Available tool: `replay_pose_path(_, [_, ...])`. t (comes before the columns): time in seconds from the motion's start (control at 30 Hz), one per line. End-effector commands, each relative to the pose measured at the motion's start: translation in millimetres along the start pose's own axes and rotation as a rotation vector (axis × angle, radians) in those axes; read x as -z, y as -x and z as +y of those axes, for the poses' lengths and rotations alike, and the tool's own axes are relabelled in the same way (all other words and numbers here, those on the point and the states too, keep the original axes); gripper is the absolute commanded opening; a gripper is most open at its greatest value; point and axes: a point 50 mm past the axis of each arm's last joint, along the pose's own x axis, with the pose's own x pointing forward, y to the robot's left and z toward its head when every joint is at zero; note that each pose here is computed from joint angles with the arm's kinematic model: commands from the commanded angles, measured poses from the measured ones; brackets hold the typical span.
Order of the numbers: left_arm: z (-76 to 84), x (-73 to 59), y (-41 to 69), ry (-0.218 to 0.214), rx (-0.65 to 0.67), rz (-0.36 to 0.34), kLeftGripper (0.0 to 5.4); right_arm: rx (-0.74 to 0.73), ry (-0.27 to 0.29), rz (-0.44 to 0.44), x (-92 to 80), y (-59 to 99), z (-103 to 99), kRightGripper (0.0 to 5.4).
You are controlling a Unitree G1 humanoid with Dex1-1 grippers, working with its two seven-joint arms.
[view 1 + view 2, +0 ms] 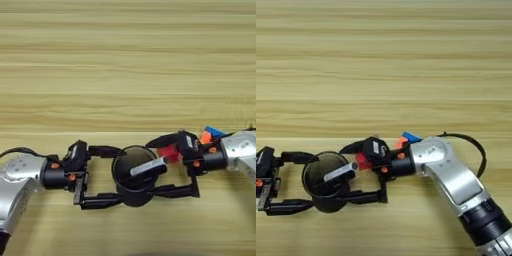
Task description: Move the objects on the table
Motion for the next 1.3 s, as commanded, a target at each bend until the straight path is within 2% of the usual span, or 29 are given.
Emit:
replay_pose_path(0.03, [4.8,-3.9,-5.9,-0.018,0.024,0.016,5.40,0.026,-0.007,0.009,-1.0,8.7,2.2,5.38])
replay_pose_path(0.23, [11.2,-8.3,-10.7,-0.040,0.038,0.018,5.40,0.055,-0.017,0.010,-0.5,16.6,7.9,5.38])
replay_pose_path(0.47, [17.6,-16.2,-16.3,-0.078,0.063,0.016,5.40,0.069,-0.034,0.016,3.2,17.6,14.2,5.38])
replay_pose_path(0.77, [23.9,-23.6,-19.4,-0.104,0.099,0.023,5.40,0.094,-0.036,0.017,2.6,17.5,15.3,5.38])
replay_pose_path(1.1, [25.7,-23.9,-22.4,-0.104,0.115,0.023,5.40,0.114,-0.024,-0.001,-1.6,15.8,11.8,5.38])
replay_pose_path(1.3, [25.1,-20.5,-23.6,-0.095,0.107,0.022,5.40,0.107,0.004,0.056,2.1,14.1,11.0,5.38])
